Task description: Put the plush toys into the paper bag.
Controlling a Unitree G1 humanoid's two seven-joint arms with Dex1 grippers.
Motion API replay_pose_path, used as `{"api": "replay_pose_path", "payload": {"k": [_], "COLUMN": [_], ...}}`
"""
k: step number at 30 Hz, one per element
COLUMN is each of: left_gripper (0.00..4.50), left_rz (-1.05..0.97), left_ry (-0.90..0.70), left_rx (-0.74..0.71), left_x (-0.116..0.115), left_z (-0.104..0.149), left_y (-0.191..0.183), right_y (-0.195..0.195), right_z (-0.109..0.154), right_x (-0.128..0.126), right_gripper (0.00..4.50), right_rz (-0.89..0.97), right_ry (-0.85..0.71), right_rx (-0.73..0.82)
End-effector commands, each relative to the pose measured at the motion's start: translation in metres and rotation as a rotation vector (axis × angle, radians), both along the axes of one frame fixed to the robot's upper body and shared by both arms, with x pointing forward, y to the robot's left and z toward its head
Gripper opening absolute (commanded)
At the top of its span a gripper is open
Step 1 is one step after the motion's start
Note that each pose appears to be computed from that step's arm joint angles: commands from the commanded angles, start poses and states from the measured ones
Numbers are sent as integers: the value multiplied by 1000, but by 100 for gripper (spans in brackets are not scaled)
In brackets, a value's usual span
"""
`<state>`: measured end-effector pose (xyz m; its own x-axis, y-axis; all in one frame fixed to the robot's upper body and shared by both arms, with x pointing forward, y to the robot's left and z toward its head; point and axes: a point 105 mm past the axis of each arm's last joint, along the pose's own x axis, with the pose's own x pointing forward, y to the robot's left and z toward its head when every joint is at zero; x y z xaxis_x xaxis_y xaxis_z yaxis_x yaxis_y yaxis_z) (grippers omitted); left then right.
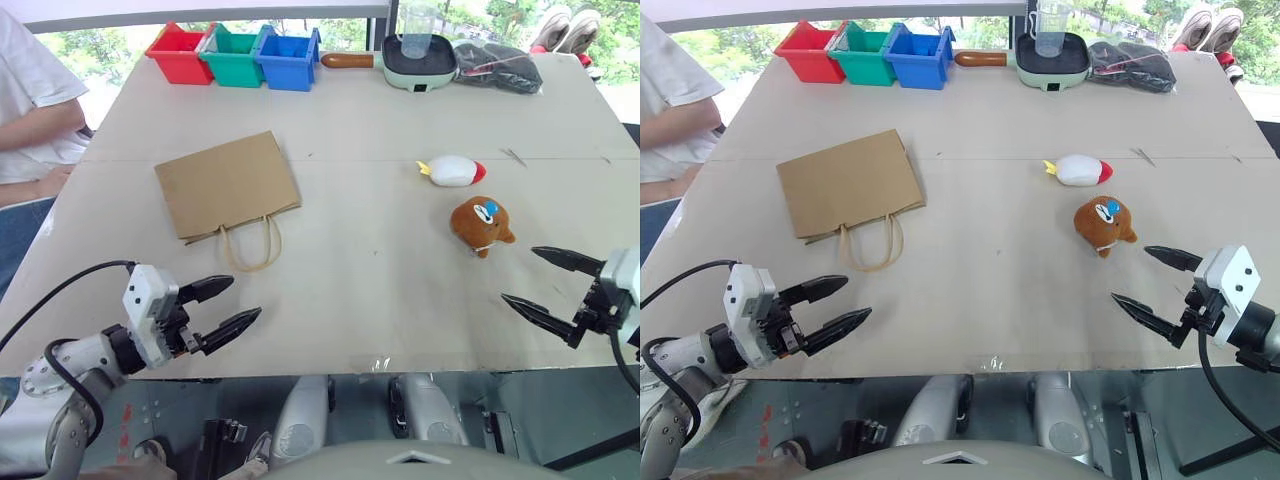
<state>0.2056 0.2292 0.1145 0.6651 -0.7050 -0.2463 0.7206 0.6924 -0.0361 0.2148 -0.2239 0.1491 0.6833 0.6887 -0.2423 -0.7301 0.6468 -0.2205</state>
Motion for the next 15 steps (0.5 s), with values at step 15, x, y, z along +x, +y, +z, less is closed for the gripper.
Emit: {"api": "replay_pose_path", "payload": {"k": [15], "left_gripper": [450], "left_rz": [-77], "left_ry": [-465], "left_rx": [645], "left_x": [61], "left_z": [43], "left_y": [78], "right_y": [90], "right_z": [12], "right_x": [6], "right_gripper": [448], "right_rz": [259], "right_ry": [-86], "right_rx": [133]}}
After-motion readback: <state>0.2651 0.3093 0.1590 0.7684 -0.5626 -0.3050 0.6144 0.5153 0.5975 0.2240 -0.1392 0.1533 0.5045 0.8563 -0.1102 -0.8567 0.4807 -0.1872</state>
